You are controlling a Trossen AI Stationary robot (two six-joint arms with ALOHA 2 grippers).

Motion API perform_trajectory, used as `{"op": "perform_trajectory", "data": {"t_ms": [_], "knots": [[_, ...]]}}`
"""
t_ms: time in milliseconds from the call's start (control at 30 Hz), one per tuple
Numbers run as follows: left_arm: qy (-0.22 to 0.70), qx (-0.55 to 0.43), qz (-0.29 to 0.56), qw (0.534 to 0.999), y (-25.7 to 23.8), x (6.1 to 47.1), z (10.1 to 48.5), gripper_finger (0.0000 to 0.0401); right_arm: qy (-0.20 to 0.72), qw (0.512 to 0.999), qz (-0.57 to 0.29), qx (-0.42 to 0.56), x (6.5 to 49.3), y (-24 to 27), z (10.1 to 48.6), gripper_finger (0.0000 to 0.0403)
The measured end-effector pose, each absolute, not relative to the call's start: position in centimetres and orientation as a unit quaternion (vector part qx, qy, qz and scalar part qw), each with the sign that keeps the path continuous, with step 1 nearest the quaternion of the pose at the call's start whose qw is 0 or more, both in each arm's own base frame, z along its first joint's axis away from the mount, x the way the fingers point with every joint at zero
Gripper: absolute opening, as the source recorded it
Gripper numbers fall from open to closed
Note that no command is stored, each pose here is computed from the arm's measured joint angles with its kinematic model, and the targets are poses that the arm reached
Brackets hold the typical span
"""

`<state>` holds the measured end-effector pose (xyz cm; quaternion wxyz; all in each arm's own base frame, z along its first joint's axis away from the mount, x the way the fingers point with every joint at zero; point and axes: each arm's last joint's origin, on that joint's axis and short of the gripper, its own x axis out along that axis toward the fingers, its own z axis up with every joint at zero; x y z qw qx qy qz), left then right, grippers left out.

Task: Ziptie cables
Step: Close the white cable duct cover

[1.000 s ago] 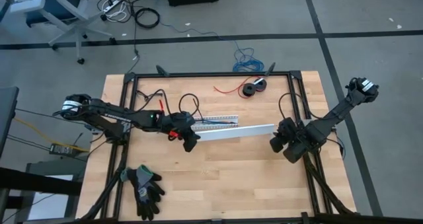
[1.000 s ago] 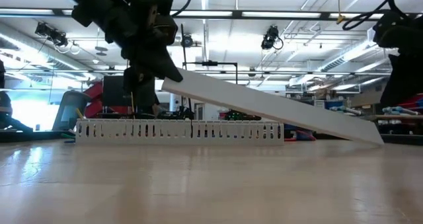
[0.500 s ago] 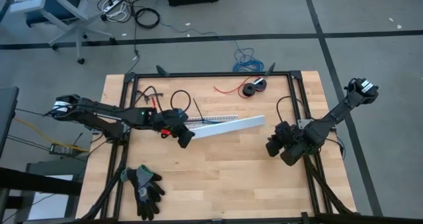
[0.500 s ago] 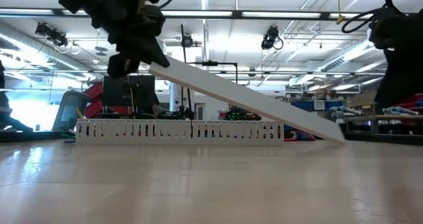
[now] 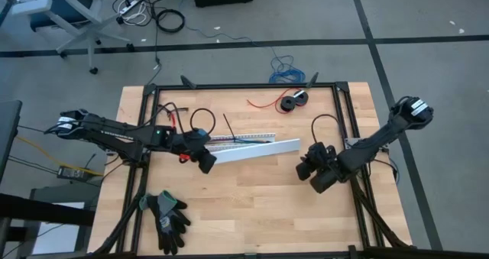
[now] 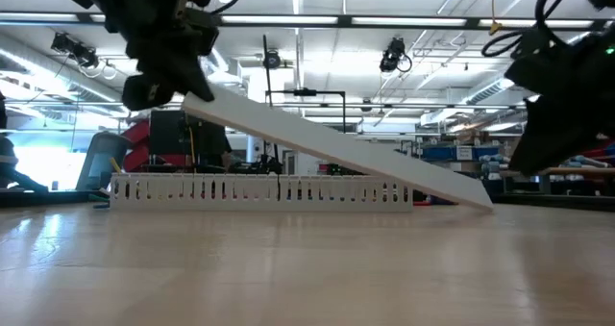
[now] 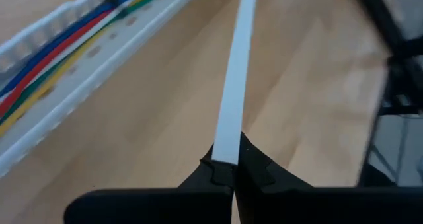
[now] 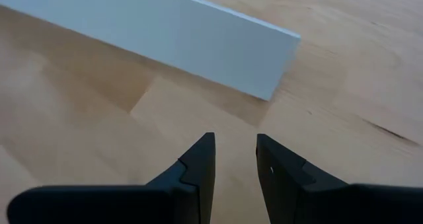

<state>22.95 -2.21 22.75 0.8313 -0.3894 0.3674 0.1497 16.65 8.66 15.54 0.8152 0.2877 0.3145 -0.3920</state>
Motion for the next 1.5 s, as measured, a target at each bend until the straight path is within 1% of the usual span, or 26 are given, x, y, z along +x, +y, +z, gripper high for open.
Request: {"op": "perform_trajectory", "data": {"t_ms": [200,300,367,533,700,833,900,967,1133,1333,1400,1500], "knots": [[0.409,-0.398,0.186,0.8,-2.0,22.1,22.0,0.0,0.303,0.823,-0.382,0.292,18.4,8.5,14.9,0.0095],[0.438,-0.408,0.209,0.773,-1.8,21.5,21.6,0.0,0.3,0.829,-0.375,0.286,19.3,8.1,14.8,0.0092],[0.448,-0.409,0.217,0.765,-1.7,21.3,21.4,0.0,0.306,0.825,-0.384,0.281,19.5,7.6,14.6,0.0091],[0.452,-0.412,0.226,0.758,-1.7,21.1,21.3,0.0,0.31,0.822,-0.39,0.277,19.6,6.4,13.8,0.0093],[0.454,-0.41,0.227,0.757,-1.7,21.1,21.3,0.0,0.289,0.842,-0.346,0.297,19.8,5.0,12.2,0.0093],[0.453,-0.41,0.229,0.758,-1.7,21.1,21.3,0.0,0.257,0.857,-0.325,0.307,19.7,4.3,11.7,0.0093],[0.452,-0.41,0.229,0.758,-1.7,21.1,21.3,0.0,0.253,0.866,-0.301,0.307,19.9,4.4,11.9,0.0093],[0.446,-0.41,0.229,0.762,-1.6,21.2,21.3,0.0003,0.257,0.88,-0.258,0.304,20.4,4.7,12.4,0.0094],[0.423,-0.422,0.2,0.777,-1.9,21.9,21.7,0.0019,0.295,0.898,-0.159,0.286,21.5,5.6,13.6,0.0094],[0.428,-0.466,0.161,0.758,-3.0,22.7,21.5,0.0004,0.299,0.905,-0.093,0.287,22.8,6.3,15.2,0.0092],[0.437,-0.484,0.144,0.745,-3.6,23.2,21.1,0.0004,0.291,0.919,-0.074,0.258,23.3,6.6,16.1,0.0091],[0.453,-0.507,0.126,0.723,-4.6,24.0,20.3,0.0004,0.271,0.945,-0.035,0.177,24.3,7.1,17.7,0.0091]]}}
